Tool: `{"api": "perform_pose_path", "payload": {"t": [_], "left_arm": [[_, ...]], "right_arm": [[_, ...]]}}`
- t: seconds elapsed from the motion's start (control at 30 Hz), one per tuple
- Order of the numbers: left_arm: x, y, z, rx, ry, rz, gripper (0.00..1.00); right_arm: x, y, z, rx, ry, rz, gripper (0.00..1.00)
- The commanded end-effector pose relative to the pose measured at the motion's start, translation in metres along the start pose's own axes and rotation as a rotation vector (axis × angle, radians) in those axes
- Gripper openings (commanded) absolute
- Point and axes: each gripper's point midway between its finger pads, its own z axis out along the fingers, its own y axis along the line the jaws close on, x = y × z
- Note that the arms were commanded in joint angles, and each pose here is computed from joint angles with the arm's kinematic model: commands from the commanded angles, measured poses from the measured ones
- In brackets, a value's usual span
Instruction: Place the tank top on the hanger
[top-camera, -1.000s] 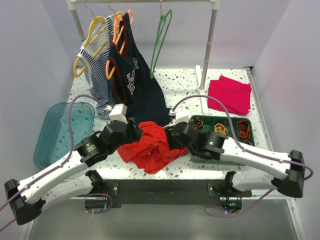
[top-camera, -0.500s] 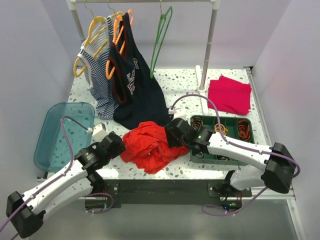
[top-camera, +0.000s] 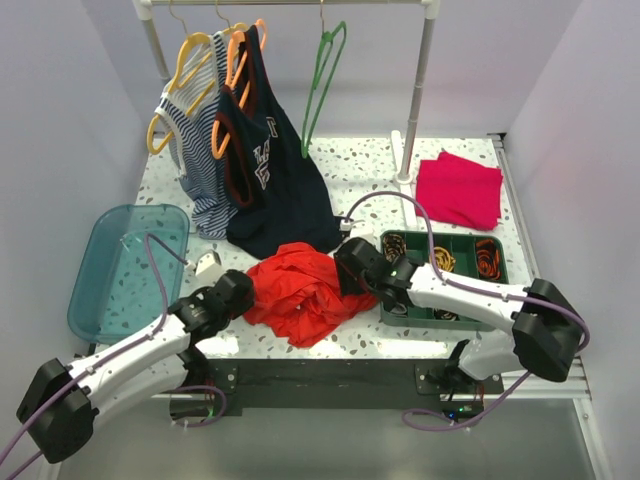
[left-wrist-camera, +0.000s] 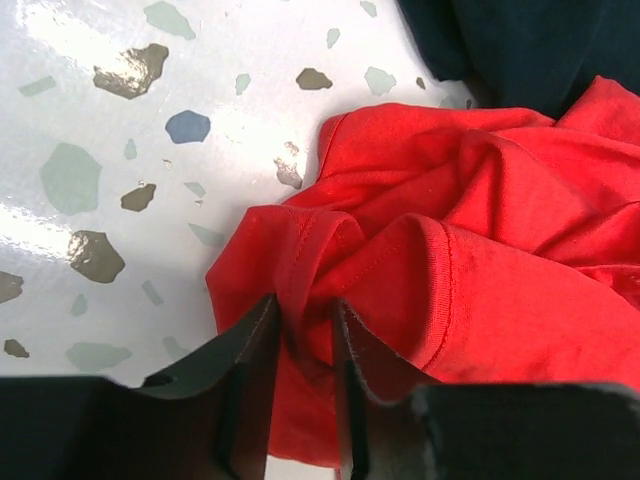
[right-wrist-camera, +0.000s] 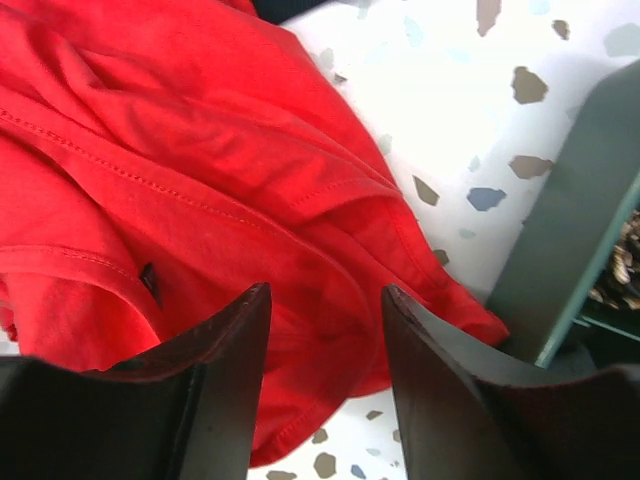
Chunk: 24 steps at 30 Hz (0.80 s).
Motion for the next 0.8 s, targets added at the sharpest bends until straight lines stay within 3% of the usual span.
{"api": "perform_pose_path", "payload": {"t": [0.0, 0.1, 0.2, 0.33, 0.6, 0.77], "left_arm": [[-0.011, -0.015, 0.006, 0.065, -0.059, -0.019, 0.19], [-0.026, -0.021, -0.002, 0.069, -0.096, 0.008, 0.00], [-0.057, -0.034, -0.022, 0.078, -0.174, 0.030, 0.00], [-0.103, -0.057, -0.057, 0.117, -0.285, 0.061, 0.00], [-0.143, -0.080, -0.093, 0.151, -0.368, 0.116, 0.00], [-0.201, -0.124, -0.147, 0.243, -0.507, 0.206, 0.00]], "right_arm": [[-0.015, 0.016, 0.005, -0.066, -0.027, 0.050, 0.43], [-0.017, 0.017, 0.005, -0.064, -0.021, 0.036, 0.21], [-0.031, 0.014, -0.004, -0.056, -0.049, 0.036, 0.00], [-0.053, 0.009, -0.023, -0.025, -0.094, 0.017, 0.00], [-0.087, 0.000, -0.059, -0.008, -0.171, -0.009, 0.00], [-0.157, -0.002, -0.117, 0.023, -0.329, -0.019, 0.00]]}}
